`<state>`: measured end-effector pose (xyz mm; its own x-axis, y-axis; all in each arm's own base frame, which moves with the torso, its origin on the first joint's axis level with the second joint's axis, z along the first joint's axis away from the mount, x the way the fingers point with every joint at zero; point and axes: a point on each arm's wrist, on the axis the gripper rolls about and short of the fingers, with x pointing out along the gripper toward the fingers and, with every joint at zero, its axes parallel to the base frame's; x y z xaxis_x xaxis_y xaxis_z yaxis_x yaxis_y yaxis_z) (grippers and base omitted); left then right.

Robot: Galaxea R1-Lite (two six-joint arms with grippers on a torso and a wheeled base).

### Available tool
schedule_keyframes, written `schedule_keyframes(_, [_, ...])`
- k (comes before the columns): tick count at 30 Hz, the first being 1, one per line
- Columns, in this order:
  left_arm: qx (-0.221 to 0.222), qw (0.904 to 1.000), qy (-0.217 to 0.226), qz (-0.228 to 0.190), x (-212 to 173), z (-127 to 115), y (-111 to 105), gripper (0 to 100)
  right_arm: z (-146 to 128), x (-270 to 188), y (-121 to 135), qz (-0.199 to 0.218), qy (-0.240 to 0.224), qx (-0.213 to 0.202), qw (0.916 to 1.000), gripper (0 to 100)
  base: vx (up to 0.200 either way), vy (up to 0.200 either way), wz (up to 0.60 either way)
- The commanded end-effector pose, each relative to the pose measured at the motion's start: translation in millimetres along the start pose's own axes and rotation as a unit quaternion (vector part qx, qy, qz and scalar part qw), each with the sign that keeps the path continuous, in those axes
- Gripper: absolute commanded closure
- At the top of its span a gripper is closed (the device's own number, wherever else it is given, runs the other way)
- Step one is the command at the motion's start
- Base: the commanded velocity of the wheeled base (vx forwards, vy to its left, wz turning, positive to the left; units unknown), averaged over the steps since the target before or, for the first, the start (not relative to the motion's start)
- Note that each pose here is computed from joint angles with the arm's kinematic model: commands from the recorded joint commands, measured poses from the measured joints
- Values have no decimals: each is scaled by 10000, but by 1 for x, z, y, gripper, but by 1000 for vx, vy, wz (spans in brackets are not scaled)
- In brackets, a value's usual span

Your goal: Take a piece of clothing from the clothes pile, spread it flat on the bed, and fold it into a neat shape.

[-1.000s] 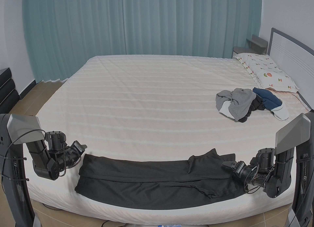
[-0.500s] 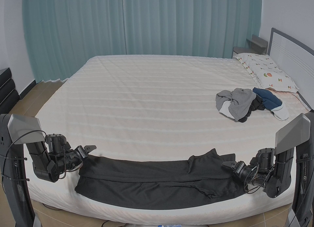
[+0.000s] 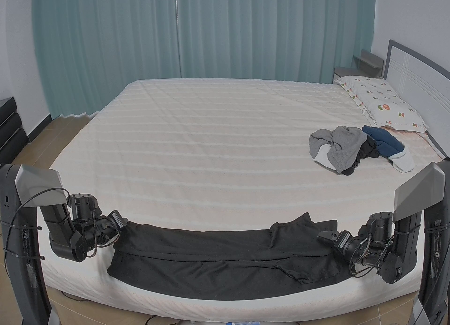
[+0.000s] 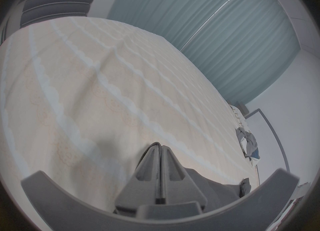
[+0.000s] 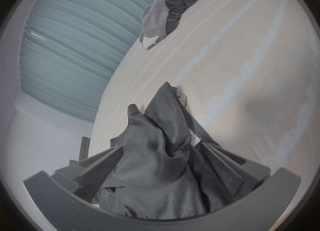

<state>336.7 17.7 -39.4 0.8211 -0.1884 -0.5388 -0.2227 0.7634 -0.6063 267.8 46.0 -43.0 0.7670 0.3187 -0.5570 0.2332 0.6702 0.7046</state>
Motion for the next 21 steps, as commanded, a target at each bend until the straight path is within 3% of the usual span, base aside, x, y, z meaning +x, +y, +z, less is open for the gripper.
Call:
schedule_keyframes(1, [-14, 9999, -132, 109, 1, 1, 2, 100, 0, 0, 0, 33, -17, -11, 10000, 0, 0, 0, 0])
schedule_keyframes(8, [16, 9976, -654, 209, 8, -1, 11, 100, 0, 0, 0, 33, -17, -11, 10000, 0, 0, 0, 0])
schedule_keyframes(21, [27, 9972, -726, 155, 9, 0, 10, 100, 0, 0, 0, 30, -22, -6, 10000, 0, 0, 0, 0])
